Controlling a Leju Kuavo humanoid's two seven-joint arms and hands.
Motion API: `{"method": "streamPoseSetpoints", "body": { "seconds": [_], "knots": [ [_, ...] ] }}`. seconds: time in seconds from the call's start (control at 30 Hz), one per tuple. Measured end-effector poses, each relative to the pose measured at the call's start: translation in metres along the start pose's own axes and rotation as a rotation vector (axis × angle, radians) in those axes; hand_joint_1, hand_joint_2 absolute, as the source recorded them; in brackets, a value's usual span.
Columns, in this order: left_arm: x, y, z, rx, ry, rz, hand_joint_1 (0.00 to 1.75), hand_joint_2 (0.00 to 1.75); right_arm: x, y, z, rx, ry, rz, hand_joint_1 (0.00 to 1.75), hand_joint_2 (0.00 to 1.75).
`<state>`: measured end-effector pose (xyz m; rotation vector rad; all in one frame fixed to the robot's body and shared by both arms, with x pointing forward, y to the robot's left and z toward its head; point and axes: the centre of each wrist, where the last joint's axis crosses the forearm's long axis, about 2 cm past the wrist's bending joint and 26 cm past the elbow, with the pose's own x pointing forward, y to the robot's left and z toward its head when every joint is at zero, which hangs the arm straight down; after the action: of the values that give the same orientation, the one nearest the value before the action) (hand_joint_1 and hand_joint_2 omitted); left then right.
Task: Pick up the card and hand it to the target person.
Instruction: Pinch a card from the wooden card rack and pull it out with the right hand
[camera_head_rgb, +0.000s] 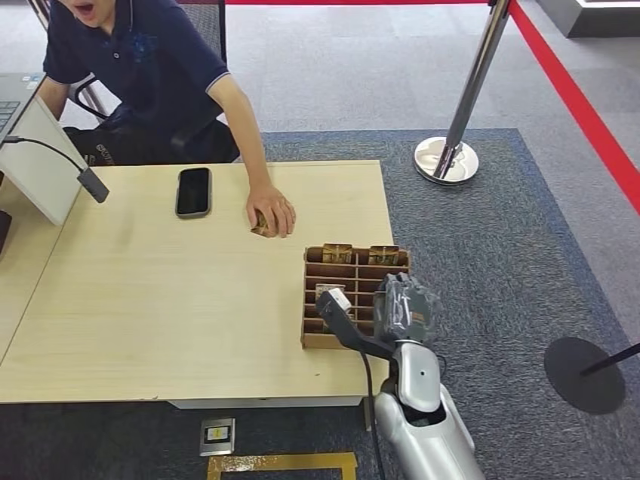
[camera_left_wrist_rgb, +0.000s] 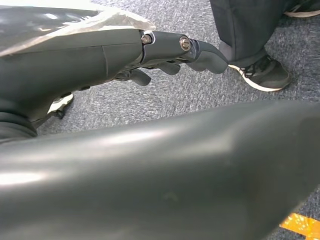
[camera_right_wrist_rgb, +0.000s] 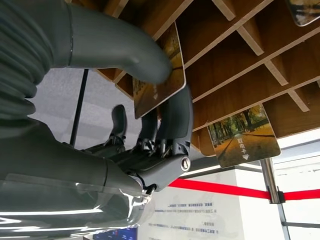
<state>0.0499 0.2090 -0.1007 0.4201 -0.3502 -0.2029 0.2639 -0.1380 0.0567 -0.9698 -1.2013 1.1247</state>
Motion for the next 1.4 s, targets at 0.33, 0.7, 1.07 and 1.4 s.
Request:
{"method": "streamPoseSetpoints", "body": {
  "seconds": [0.33,0.7,1.07,1.4],
  "knots": [
    [0.0,0.0,0.0,0.001,0.0,0.001,0.0,0.0,0.001,0.0,0.0,-0.005,-0.002,-0.003,1.28,1.75],
    [0.0,0.0,0.0,0.007,0.001,0.003,0.0,0.0,0.002,-0.003,0.0,-0.014,-0.021,-0.03,1.34,1.75],
    [0.0,0.0,0.0,0.015,0.004,0.013,0.0,0.0,0.006,-0.031,0.006,-0.058,-0.147,-0.179,1.35,1.75],
    [-0.001,0.0,0.0,0.022,0.01,0.025,0.0,0.0,0.009,-0.053,0.019,-0.102,-0.344,-0.323,1.4,1.75]
  ]
}}
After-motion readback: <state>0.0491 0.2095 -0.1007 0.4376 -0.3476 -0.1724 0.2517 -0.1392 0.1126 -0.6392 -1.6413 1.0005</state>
